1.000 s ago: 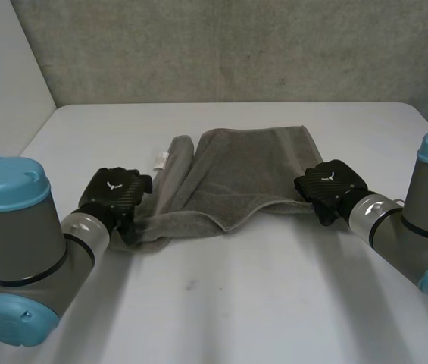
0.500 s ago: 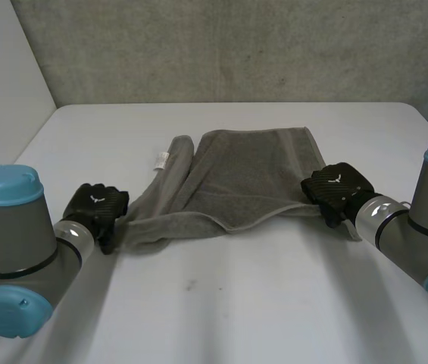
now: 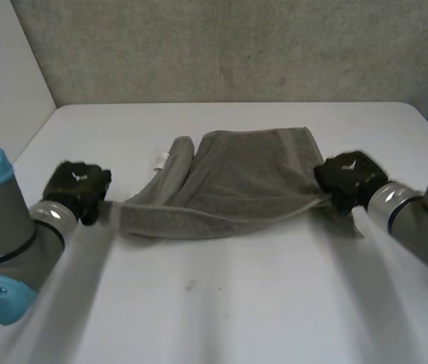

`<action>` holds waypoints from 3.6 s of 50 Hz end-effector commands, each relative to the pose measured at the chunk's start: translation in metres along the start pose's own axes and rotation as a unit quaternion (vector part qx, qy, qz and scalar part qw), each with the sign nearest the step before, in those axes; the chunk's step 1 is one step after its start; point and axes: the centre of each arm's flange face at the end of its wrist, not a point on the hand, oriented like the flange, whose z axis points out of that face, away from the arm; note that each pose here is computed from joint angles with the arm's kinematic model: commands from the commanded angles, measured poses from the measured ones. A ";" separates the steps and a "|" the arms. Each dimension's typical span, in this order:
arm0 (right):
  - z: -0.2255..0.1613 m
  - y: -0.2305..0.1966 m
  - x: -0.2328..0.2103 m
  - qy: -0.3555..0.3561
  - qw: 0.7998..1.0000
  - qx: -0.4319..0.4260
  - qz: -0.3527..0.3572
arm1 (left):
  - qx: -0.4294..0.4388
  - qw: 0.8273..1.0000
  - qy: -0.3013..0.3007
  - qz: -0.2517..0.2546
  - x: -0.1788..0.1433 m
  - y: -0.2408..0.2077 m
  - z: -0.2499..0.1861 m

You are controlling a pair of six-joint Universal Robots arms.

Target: Fold the towel.

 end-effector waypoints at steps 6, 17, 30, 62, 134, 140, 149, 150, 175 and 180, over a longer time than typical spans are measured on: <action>-0.078 -0.121 0.074 0.056 0.995 0.082 -0.021 | 0.201 0.975 -0.093 -0.002 -0.055 -0.118 -0.071; -0.138 -0.192 0.095 0.100 0.981 0.156 -0.058 | 0.255 0.960 -0.118 -0.005 -0.081 -0.172 -0.113; -0.055 -0.156 0.072 0.055 0.992 0.067 -0.087 | 0.138 0.989 -0.061 0.002 -0.055 -0.124 -0.014; -0.001 -0.153 0.060 0.002 0.988 0.112 -0.105 | 0.175 0.971 -0.060 -0.148 -0.068 -0.131 0.022; 0.035 0.077 0.024 0.016 0.989 -0.067 0.132 | 0.050 0.992 -0.062 -0.093 -0.050 0.012 0.030; 0.033 0.073 0.048 0.050 0.988 -0.061 0.133 | 0.048 0.993 -0.062 -0.093 -0.049 0.013 0.029; 0.004 0.023 0.076 0.073 0.994 0.006 0.085 | 0.025 0.995 -0.036 -0.085 -0.033 0.017 0.017; 0.004 0.023 0.076 0.073 0.994 0.006 0.085 | 0.025 0.995 -0.036 -0.085 -0.033 0.017 0.017; -0.116 0.019 0.094 -0.041 0.981 -0.163 -0.101 | -0.012 0.997 0.063 0.036 -0.017 0.016 -0.097; -0.081 0.014 0.084 -0.047 0.985 -0.132 -0.099 | -0.017 0.997 0.073 0.005 -0.020 0.017 -0.057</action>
